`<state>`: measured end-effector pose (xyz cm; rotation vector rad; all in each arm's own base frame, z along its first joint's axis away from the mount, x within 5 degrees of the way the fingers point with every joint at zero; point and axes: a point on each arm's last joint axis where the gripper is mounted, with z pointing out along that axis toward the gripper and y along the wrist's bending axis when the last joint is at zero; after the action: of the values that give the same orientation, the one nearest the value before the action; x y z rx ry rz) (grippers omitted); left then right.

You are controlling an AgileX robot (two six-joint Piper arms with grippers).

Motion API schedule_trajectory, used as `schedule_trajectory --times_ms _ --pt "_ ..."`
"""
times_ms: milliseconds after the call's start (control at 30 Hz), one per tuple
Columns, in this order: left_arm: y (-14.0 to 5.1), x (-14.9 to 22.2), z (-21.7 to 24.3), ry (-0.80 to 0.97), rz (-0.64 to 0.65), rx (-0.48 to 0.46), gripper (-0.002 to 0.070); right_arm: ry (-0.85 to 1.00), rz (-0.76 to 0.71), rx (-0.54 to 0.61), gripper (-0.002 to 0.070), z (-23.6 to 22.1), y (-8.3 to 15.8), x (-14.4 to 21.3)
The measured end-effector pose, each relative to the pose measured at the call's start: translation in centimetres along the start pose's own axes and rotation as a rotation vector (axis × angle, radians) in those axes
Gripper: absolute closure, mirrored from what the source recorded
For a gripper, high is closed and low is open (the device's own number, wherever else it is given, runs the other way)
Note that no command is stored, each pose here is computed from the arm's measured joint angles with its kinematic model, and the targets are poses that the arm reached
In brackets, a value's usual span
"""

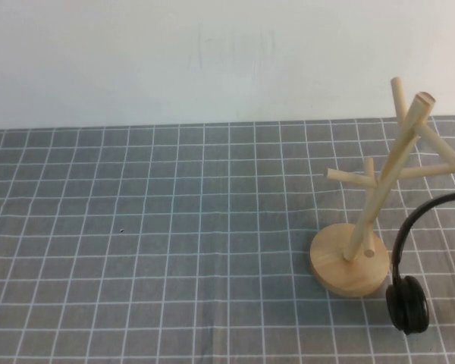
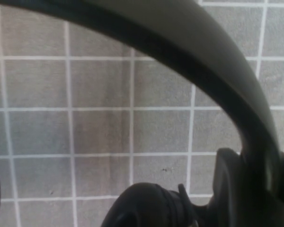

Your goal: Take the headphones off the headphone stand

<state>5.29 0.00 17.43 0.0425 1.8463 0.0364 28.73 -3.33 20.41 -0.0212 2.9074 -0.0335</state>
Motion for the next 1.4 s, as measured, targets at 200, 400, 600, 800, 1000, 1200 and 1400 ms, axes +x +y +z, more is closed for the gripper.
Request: schedule_trajectory --times_ms 200,400,600,800,1000,1200,1400 --pt "0.0 0.0 0.0 0.0 0.0 0.0 0.0679 0.176 -0.021 -0.002 0.0682 4.6 -0.3 0.4" --pt "0.0 0.0 0.0 0.0 0.0 0.0 0.0679 0.201 0.002 0.075 0.0577 5.8 -1.0 0.4" --pt "0.0 0.0 0.0 0.0 0.0 0.0 0.0679 0.139 0.048 0.074 0.0276 4.4 -0.8 0.0" --pt "0.0 0.0 0.0 0.0 0.0 0.0 0.0679 -0.079 0.032 -0.023 0.0332 -1.9 0.4 -0.1" --pt "0.0 0.0 0.0 0.0 0.0 0.0 0.0679 -0.346 0.021 -0.026 0.0613 -10.9 1.1 2.7" --pt "0.0 0.0 0.0 0.0 0.0 0.0 0.0679 -0.628 0.009 -0.001 0.0682 -18.6 1.9 8.0" --pt "0.0 0.0 0.0 0.0 0.0 0.0 0.0679 -0.901 0.022 -0.034 0.0682 -23.5 3.0 12.9"
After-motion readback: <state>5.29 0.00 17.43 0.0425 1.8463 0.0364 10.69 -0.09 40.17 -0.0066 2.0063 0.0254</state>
